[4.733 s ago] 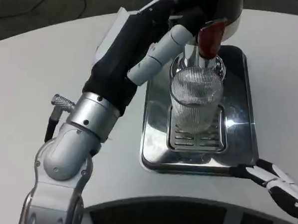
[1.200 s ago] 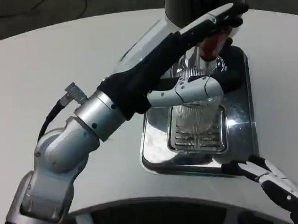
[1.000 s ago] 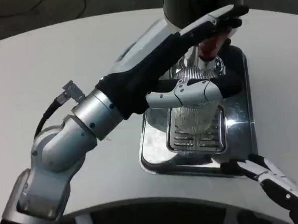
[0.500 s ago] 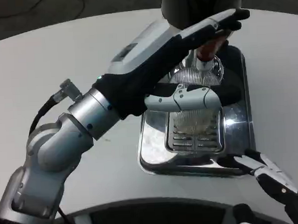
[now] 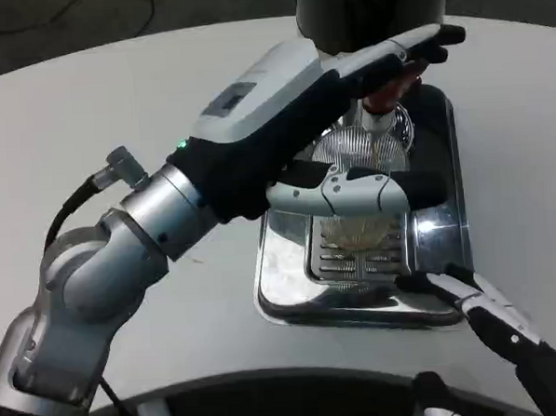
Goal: Grasp the cup under the faucet to collect the drink, then remove the cup.
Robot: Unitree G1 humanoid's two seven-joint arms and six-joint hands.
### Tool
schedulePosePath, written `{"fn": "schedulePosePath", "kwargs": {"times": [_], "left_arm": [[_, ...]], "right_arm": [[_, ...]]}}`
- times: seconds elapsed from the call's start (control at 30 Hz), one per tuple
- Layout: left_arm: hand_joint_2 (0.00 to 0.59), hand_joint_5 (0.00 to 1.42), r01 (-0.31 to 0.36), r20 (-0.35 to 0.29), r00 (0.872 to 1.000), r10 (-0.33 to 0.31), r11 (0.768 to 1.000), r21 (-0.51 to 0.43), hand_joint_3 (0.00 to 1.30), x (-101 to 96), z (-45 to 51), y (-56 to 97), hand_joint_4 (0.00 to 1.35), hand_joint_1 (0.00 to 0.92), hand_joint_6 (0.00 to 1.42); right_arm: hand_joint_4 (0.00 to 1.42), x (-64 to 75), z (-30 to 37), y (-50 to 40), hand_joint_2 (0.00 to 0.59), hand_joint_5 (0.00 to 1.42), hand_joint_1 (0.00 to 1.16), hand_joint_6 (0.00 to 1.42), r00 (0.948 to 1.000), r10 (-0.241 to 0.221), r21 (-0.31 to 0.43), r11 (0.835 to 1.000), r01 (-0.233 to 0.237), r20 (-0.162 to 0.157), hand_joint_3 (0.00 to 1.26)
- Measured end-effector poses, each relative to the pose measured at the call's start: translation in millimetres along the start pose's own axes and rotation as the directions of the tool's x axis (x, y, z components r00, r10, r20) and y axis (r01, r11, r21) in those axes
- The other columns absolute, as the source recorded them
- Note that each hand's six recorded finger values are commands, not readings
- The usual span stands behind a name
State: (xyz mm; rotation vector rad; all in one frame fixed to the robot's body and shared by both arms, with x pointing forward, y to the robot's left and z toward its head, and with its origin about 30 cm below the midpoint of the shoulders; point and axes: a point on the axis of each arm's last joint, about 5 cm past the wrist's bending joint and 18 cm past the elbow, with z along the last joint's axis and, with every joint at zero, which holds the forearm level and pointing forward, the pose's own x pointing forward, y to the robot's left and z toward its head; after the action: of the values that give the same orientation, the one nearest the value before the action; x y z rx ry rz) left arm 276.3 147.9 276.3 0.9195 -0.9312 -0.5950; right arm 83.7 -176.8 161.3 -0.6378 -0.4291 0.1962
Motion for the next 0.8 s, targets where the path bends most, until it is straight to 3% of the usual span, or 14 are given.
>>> {"fn": "schedulePosePath", "kwargs": {"times": [0.17, 0.27, 0.53, 0.8], "left_arm": [[0.103, 0.28, 0.011, 0.001, 1.0, -0.012, 0.999, 0.048, 0.14, -0.2, 1.3, 0.9, 0.16, 0.059, 0.21], [0.1, 0.28, 0.022, -0.002, 1.0, -0.022, 0.997, 0.077, 0.14, 0.1, 2.4, 1.7, 0.16, 0.035, 0.21], [0.095, 0.28, 0.026, 0.001, 1.0, -0.026, 0.995, 0.099, 0.14, 0.2, 3.9, 2.5, 0.16, 0.0, 0.19], [0.089, 0.28, 0.025, 0.003, 1.0, -0.026, 0.995, 0.101, 0.14, 0.3, 4.3, 2.7, 0.16, 0.0, 0.19]], "right_arm": [[0.12, 5.1, -1.0, 0.2, 0.372, 0.03, 0.8, 0.0, 0.9997, -0.023, -0.015, 1.0, 0.023, -0.001, 0.17], [0.09, 11.2, -2.4, 1.9, 0.312, 0.02, 0.86, 0.0, 0.9993, -0.037, -0.03, 0.999, 0.037, 0.001, 0.13], [0.06, 29.7, -5.7, 8.7, 0.239, 0.0, 0.88, 0.0, 0.9959, -0.088, -0.066, 0.994, 0.089, 0.019, 0.09], [0.04, 45.6, -20.0, 20.0, 0.221, 0.0, 0.86, 0.01, 0.9879, -0.152, -0.028, 0.988, 0.152, -0.028, 0.07]]}}
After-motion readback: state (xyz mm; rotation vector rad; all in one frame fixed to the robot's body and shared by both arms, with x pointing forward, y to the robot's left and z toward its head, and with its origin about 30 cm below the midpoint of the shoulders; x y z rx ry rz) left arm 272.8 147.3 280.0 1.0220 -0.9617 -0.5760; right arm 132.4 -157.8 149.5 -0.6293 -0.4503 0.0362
